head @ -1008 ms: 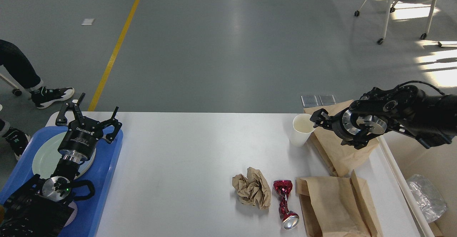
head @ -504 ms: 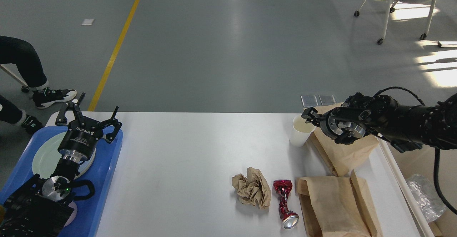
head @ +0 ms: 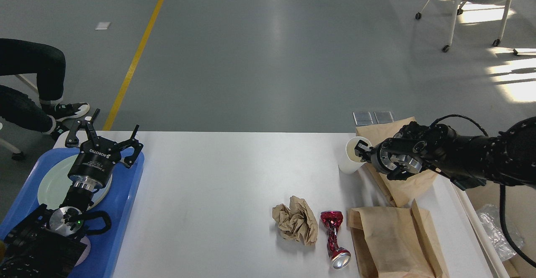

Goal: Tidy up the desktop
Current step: 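Grasp the paper cup with the right gripper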

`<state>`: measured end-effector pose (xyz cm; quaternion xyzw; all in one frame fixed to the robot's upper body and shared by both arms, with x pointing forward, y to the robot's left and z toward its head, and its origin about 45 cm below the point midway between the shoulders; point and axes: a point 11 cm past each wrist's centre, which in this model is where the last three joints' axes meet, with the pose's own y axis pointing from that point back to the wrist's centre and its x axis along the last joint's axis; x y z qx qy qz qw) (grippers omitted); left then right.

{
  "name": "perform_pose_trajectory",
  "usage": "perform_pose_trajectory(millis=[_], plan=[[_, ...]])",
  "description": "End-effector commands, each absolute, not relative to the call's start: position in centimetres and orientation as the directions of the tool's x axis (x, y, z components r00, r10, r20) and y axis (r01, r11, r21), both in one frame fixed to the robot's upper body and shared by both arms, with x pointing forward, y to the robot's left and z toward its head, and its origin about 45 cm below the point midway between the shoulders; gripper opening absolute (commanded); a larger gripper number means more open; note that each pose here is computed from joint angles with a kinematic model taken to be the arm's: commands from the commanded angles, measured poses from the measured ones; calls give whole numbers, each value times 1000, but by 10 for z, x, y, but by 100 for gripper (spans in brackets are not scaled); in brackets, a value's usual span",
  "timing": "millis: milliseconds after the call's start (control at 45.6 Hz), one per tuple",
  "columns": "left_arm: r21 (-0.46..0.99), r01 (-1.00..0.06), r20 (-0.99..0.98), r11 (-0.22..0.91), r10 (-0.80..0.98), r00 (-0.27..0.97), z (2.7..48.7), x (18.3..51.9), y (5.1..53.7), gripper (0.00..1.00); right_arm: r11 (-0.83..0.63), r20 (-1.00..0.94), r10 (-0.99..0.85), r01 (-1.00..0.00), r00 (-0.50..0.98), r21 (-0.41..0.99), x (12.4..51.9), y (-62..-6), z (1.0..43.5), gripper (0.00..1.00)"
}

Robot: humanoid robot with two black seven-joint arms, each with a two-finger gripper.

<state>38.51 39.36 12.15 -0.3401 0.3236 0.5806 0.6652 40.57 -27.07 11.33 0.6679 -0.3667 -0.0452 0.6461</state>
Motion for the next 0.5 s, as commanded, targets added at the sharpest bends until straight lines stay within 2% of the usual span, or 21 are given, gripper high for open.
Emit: perform_pose_trajectory(millis=[0, 307, 416, 482], plan=[[-77, -993, -825, 95, 552, 117, 122, 385, 394, 97, 91, 407, -558, -434, 723, 896, 407, -267, 115, 0], [-77, -993, -825, 95, 552, 117, 122, 385, 394, 97, 63, 394, -544, -432, 741, 900, 409, -256, 122, 0], [-77, -993, -825, 95, 552, 116, 122, 385, 394, 97, 20, 376, -529, -431, 761, 902, 410, -243, 143, 0], [-77, -993, -825, 95, 552, 117, 122, 385, 394, 97, 8, 376, -539, -442, 754, 897, 415, -252, 169, 0]])
